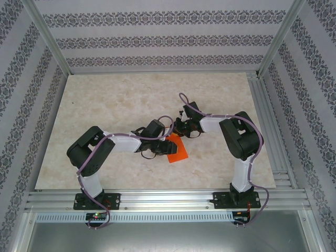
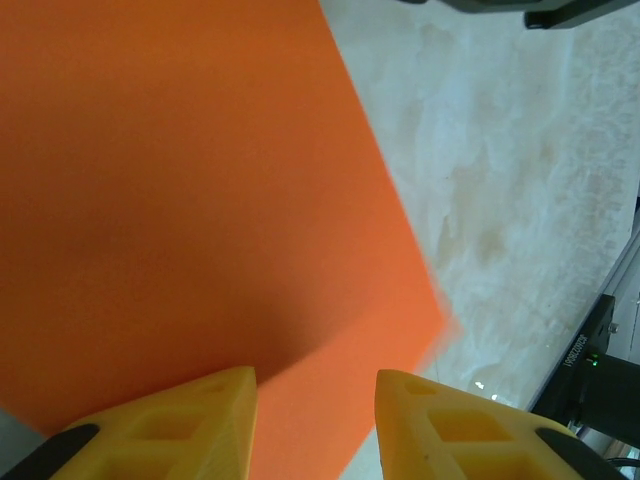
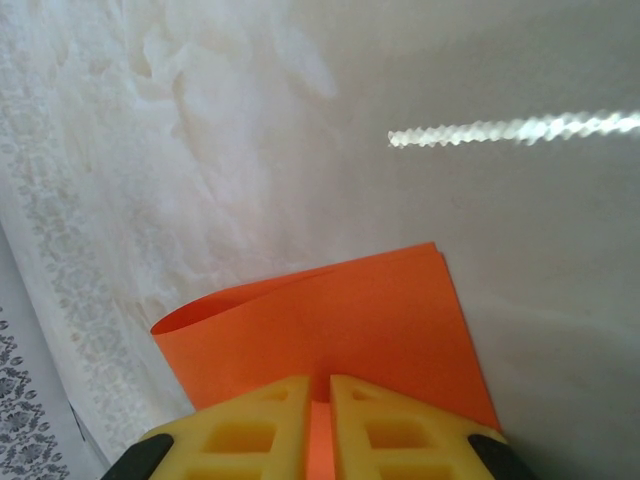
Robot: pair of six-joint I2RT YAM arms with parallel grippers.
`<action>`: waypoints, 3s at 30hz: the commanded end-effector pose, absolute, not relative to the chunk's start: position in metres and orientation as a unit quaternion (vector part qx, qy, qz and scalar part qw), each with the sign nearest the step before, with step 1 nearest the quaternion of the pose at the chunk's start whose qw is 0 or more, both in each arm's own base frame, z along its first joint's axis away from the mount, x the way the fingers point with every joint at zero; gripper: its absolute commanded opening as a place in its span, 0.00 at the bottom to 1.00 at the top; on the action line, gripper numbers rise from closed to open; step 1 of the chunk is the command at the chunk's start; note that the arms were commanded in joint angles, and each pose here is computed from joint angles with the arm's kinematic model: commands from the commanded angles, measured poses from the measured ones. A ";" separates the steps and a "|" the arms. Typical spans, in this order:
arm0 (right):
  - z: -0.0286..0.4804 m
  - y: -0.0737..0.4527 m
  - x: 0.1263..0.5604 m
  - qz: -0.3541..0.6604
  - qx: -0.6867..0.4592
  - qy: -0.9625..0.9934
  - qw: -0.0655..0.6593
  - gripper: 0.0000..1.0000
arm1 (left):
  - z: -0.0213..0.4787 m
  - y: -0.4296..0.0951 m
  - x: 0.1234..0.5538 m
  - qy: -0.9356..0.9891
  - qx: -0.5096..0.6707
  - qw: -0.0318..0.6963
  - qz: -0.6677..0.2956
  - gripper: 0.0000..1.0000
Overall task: Fold a paper plane with a square sheet of paper (fold left side to right side)
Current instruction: Hold the square sheet of paper at the center of the table, then first fold the square sheet of paper in half at the center of the table.
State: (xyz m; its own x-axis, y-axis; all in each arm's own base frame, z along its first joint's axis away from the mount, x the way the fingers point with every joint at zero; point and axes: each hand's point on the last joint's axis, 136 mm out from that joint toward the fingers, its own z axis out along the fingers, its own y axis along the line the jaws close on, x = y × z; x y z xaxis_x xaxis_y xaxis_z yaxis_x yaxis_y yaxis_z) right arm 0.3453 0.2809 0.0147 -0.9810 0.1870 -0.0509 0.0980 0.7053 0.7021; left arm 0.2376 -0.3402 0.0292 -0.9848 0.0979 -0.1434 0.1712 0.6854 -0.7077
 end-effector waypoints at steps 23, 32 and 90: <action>0.085 0.197 0.282 0.362 0.088 0.923 0.095 0.18 | 0.018 -0.338 0.230 0.926 0.081 0.046 -0.366 0.37; 0.052 0.220 0.218 0.374 0.082 0.923 0.031 0.14 | 0.024 -0.337 0.233 0.927 0.079 0.054 -0.361 0.37; -0.027 0.188 0.191 0.208 0.098 0.973 -0.035 0.15 | 0.029 -0.318 0.268 0.941 0.097 0.104 -0.307 0.30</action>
State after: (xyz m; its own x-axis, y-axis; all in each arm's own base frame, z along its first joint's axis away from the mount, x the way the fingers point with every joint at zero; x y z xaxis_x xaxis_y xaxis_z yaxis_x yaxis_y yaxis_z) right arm 0.2055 0.2211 0.0088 -0.9872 0.1330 0.0880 0.1594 0.8029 0.5744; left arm 0.2626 -0.3251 0.0300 -0.9676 0.1001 -0.2319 0.2221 0.7747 -0.5920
